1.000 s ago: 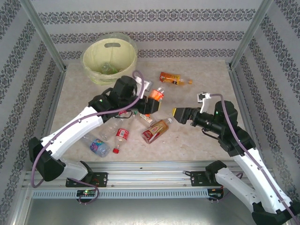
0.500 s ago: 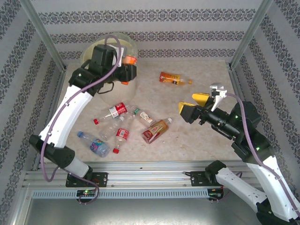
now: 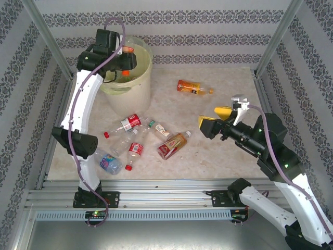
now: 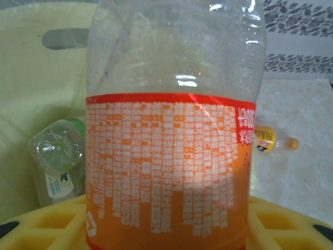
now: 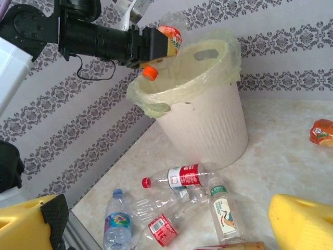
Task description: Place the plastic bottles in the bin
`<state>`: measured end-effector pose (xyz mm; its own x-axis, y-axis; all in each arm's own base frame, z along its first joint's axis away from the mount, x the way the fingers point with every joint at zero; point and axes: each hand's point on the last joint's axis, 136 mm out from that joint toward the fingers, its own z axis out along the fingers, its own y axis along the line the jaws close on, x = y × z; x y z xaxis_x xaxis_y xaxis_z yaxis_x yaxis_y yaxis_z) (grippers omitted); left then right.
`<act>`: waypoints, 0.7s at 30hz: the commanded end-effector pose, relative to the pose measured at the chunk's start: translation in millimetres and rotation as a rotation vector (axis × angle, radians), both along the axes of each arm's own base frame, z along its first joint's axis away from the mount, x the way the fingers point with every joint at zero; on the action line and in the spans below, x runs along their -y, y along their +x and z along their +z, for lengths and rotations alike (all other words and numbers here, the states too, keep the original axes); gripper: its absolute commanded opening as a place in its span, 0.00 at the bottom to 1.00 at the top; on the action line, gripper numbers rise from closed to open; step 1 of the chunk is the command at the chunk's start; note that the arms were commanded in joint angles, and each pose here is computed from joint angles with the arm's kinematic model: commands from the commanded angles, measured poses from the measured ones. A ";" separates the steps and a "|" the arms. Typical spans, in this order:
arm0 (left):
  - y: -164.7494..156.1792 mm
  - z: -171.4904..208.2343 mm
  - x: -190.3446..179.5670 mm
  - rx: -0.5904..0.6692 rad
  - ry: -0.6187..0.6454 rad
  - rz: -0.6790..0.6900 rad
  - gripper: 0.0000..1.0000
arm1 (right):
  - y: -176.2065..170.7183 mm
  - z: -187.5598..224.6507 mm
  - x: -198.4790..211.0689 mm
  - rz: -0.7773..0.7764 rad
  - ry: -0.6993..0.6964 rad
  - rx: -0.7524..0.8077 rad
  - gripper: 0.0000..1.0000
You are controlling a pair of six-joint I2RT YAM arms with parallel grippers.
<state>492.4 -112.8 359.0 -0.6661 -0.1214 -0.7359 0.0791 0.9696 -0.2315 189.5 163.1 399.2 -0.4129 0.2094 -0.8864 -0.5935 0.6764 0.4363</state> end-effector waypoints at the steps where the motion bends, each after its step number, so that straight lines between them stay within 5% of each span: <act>1: 3.1 -18.5 -7.9 -0.075 -0.009 0.017 0.54 | -0.5 -14.8 3.5 -0.023 -0.017 -0.039 0.98; 13: 28.5 -77.5 -13.4 -0.203 -0.023 0.027 0.58 | 3.5 -45.1 11.6 -0.081 -0.053 -0.128 0.98; 21: 26.9 -65.9 -2.1 -0.175 -0.069 -0.027 0.71 | 16.7 -73.5 2.5 -0.090 -0.057 -0.235 0.98</act>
<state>524.4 -110.4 269.3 -0.8095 -0.1351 -0.5714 0.0328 0.9612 -0.2738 201.5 156.7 336.2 -0.5564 0.1932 -0.8081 -0.4477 0.7497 0.4874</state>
